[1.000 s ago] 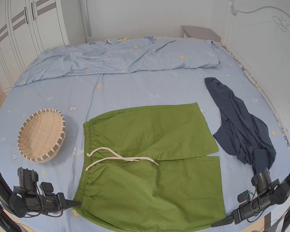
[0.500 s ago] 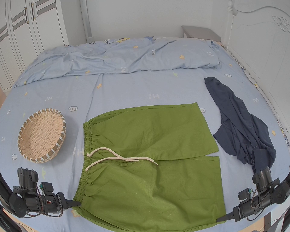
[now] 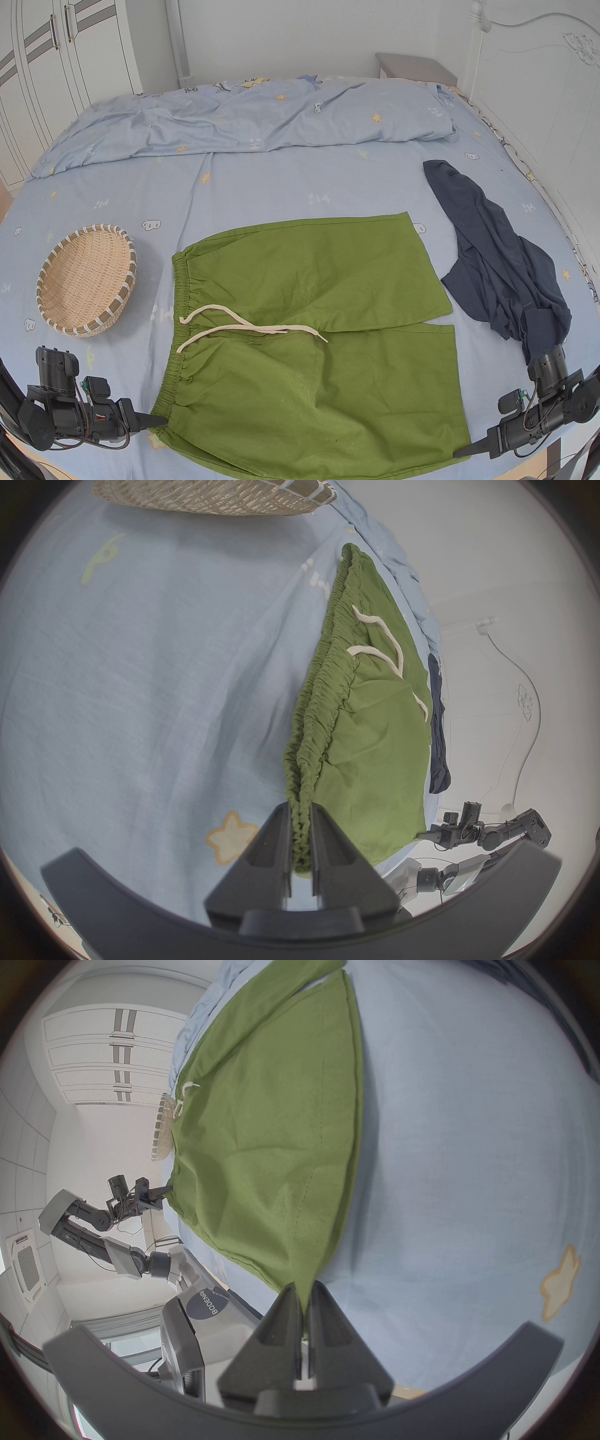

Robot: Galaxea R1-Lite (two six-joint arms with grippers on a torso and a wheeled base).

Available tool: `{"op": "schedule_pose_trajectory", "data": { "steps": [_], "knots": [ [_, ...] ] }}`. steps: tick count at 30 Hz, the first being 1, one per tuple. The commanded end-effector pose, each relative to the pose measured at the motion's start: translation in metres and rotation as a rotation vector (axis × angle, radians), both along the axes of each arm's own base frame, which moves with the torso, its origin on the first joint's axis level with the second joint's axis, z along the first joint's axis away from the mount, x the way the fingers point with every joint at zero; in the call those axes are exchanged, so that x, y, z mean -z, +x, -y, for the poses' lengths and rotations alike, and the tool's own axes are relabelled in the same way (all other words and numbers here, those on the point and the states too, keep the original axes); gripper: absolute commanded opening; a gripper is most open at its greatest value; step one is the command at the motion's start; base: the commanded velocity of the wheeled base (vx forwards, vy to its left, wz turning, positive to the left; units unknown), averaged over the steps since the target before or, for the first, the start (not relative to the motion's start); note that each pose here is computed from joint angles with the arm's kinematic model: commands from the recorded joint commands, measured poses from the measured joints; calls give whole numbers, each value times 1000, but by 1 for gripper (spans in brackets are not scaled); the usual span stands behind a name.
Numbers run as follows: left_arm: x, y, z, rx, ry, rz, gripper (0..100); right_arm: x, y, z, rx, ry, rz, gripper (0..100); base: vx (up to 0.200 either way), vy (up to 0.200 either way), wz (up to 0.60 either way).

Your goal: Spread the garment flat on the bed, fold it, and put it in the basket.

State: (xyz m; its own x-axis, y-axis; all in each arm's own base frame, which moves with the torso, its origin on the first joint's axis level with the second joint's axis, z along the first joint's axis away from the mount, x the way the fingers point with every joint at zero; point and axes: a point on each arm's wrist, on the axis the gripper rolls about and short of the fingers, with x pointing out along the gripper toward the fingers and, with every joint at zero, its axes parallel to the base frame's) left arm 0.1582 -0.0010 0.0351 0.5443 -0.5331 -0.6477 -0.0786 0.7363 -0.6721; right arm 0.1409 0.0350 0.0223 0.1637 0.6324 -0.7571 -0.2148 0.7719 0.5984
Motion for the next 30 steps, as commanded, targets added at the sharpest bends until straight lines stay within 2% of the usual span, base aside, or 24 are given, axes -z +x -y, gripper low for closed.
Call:
{"op": "schedule_pose_trajectory", "data": {
  "steps": [1, 3, 4, 7, 9, 11, 14, 16, 21, 30],
  "knots": [
    [-6, -5, 0, -1, 0, 36, 0, -22, 4, 5, 50, 18, 136, 0, 0, 0, 0],
    [-8, -4, 1, -2, -2, 53, 0, -27, 7, 5, 60, 23, 159, 0, 0, 0, 0],
    [-16, 0, 2, -2, -3, 90, 0, -38, 14, 6, 72, 25, 211, 0, 0, 0, 0],
    [-27, 12, 1, -35, -15, 130, 0, -61, 30, 6, 83, 26, 281, 0, 0, 0, 0],
    [-32, 16, 0, -49, -13, 138, 0, -70, 35, 5, 85, 28, 297, 0, 0, 0, 0],
    [-49, 27, 0, -61, -13, 134, 0, -101, 51, 4, 88, 32, 330, 0, 0, 0, 0],
    [-68, 36, -1, -60, -15, 132, 0, -121, 63, 3, 88, 35, 351, 0, 0, 0, 0],
    [-96, 50, -1, -56, -19, 129, 0, -141, 76, 5, 102, 38, 394, 0, 0, 0, 0],
    [-133, 73, 0, -42, -23, 144, 0, -154, 101, 3, 104, 41, 422, 0, 0, 0, 0],
    [-147, 135, 4, -43, -33, 160, 0, -175, 150, -4, 136, 76, 466, 0, 0, 0, 0]
  ]
}}
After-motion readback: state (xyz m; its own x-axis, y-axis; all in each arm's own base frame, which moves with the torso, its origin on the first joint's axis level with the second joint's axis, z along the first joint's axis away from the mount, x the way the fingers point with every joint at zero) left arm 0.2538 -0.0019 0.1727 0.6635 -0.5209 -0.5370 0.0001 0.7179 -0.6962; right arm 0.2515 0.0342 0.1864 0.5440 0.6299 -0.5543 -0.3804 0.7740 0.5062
